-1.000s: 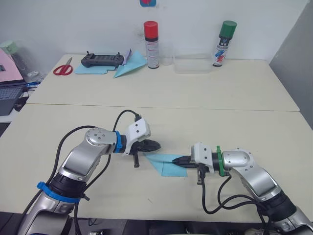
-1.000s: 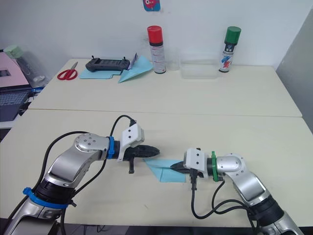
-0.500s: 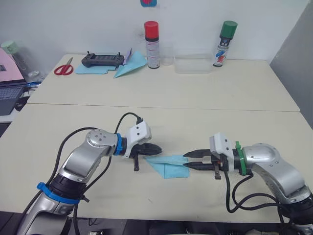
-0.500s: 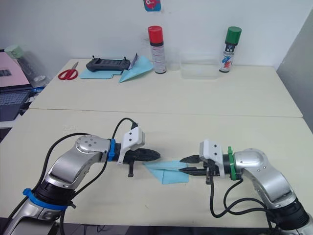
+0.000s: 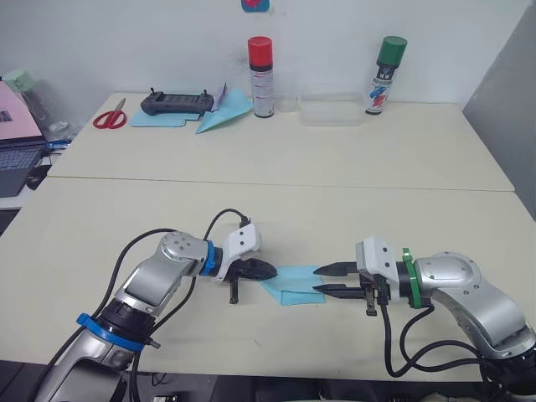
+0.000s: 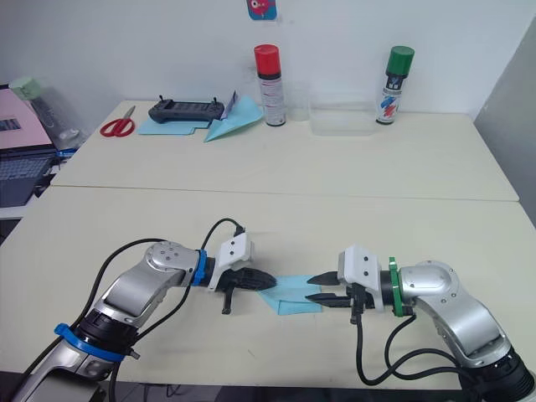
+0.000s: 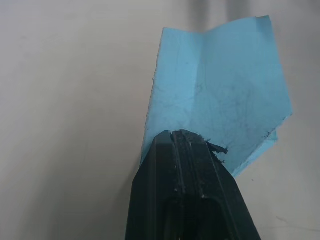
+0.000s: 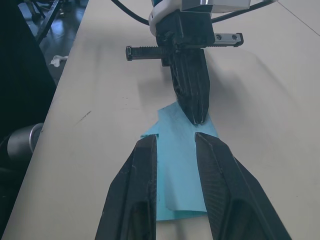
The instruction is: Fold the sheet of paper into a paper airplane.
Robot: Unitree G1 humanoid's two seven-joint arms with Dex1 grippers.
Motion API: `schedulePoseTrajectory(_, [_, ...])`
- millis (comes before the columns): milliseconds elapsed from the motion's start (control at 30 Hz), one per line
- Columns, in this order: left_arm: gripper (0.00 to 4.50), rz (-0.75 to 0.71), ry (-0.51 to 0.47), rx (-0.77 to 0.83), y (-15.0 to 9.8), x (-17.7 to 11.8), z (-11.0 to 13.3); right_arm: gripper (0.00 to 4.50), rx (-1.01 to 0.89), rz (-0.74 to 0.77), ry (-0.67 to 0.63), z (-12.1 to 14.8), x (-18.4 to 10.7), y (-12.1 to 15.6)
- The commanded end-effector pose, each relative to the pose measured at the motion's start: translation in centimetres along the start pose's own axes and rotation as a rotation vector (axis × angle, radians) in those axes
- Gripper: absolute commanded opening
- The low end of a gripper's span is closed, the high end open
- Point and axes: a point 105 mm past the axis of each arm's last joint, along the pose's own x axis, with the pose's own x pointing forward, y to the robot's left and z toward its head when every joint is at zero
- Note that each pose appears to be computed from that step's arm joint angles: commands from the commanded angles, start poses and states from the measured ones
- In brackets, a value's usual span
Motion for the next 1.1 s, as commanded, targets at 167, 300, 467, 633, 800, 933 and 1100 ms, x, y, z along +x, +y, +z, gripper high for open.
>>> schedulePoseTrajectory(167, [0.00, -0.019, 0.033, -0.041, -0.4, 0.4, -1.3, 1.61, -0.120, 0.002, -0.002, 0.3, -0.4, 0.4])
schedulePoseTrajectory(300, [0.00, -0.029, 0.025, -0.050, -0.4, 0.2, -1.0, 2.85, -0.262, -0.005, 0.025, -0.9, 0.6, 0.7])
schedulePoseTrajectory(467, [0.00, -0.032, 0.024, -0.052, -0.4, 0.3, -0.8, 2.85, -0.350, 0.010, 0.003, -1.5, 2.5, 0.6])
schedulePoseTrajectory(633, [0.00, -0.039, 0.034, -0.045, -0.4, 0.3, -0.8, 2.85, -0.377, -0.003, -0.038, -1.4, 4.7, 0.1])
schedulePoseTrajectory(800, [0.00, -0.042, 0.038, -0.045, -0.4, 0.3, -0.9, 2.49, -0.374, -0.014, -0.051, -1.4, 5.5, -0.6])
schedulePoseTrajectory(933, [0.00, -0.031, 0.045, -0.051, -0.3, 0.1, -1.1, 1.26, -0.314, -0.010, -0.078, -1.2, 5.3, -0.6])
schedulePoseTrajectory(1100, [0.00, -0.010, 0.070, -0.040, 0.3, -0.6, -1.5, 0.05, -0.273, 0.009, -0.099, -0.3, 5.3, -0.2])
